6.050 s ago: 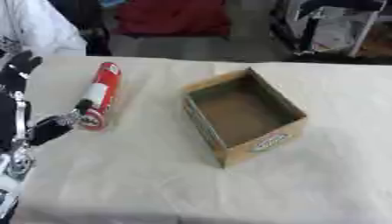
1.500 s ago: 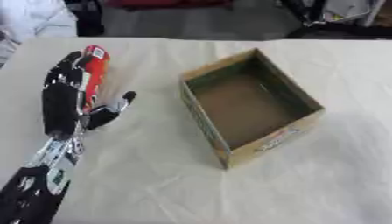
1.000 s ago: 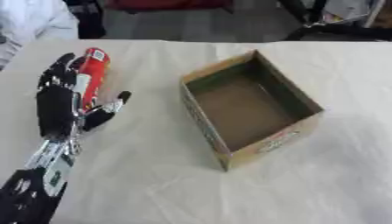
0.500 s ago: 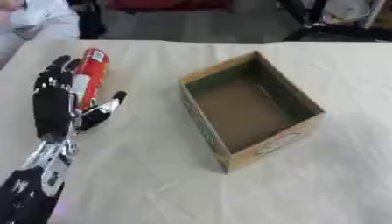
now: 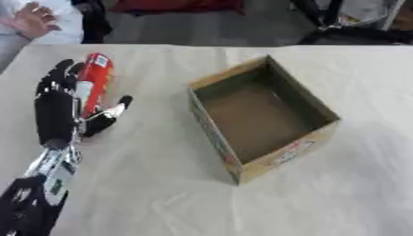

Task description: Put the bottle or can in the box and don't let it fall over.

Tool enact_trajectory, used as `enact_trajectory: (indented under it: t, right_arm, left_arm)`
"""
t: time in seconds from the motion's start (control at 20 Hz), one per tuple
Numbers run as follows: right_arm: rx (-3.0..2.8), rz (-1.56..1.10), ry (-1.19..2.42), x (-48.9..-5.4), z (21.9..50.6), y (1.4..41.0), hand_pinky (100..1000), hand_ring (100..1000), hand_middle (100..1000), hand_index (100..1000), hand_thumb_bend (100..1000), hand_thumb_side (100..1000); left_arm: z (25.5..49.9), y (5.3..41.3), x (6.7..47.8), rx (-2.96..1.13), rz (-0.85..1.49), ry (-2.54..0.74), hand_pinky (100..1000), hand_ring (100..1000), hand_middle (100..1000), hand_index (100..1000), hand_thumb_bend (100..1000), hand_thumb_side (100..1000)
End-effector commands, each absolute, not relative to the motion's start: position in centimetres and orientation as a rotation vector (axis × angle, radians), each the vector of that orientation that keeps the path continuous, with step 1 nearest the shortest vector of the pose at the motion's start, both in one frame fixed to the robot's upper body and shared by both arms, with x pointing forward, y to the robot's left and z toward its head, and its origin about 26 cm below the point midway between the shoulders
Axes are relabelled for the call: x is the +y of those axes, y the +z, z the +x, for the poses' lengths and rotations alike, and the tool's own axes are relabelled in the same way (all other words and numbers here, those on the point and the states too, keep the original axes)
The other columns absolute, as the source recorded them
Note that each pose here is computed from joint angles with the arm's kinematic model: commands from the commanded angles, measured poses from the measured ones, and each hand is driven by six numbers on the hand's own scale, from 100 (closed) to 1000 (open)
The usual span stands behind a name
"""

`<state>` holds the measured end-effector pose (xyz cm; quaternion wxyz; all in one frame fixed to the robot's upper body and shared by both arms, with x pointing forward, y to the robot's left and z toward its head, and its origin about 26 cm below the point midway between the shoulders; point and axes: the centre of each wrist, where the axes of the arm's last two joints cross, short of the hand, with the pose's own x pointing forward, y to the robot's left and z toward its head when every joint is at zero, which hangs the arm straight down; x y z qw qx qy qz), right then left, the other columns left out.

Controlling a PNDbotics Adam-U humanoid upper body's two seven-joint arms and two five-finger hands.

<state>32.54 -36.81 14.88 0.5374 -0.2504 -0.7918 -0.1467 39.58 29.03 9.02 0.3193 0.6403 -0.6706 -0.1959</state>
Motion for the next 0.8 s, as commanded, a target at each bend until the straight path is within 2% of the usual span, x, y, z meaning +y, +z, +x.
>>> enact_trajectory:
  t: [0.05,0.2,0.4,0.8]
  right_arm:
    - [-1.937,-0.608,-0.331,-36.93,32.43,16.47,879,838,829,872,189,729]
    - [-1.938,-0.608,-0.330,-36.93,32.43,16.49,879,838,829,872,190,729]
    - [-1.937,-0.606,-0.330,-36.91,32.44,16.47,880,839,828,872,184,731]
    - [-1.937,-0.607,-0.330,-36.89,32.44,16.45,880,839,829,872,174,736]
  left_arm:
    - [39.92,10.37,29.88,-1.766,1.719,-0.505,769,787,783,825,732,708]
    - [39.90,10.45,29.82,-1.763,1.710,-0.495,767,789,779,824,705,718]
    - [39.86,10.22,29.85,-1.693,1.578,-0.370,761,795,767,816,685,781]
    - [39.85,10.27,29.85,-1.604,1.465,-0.244,760,796,766,818,684,802]
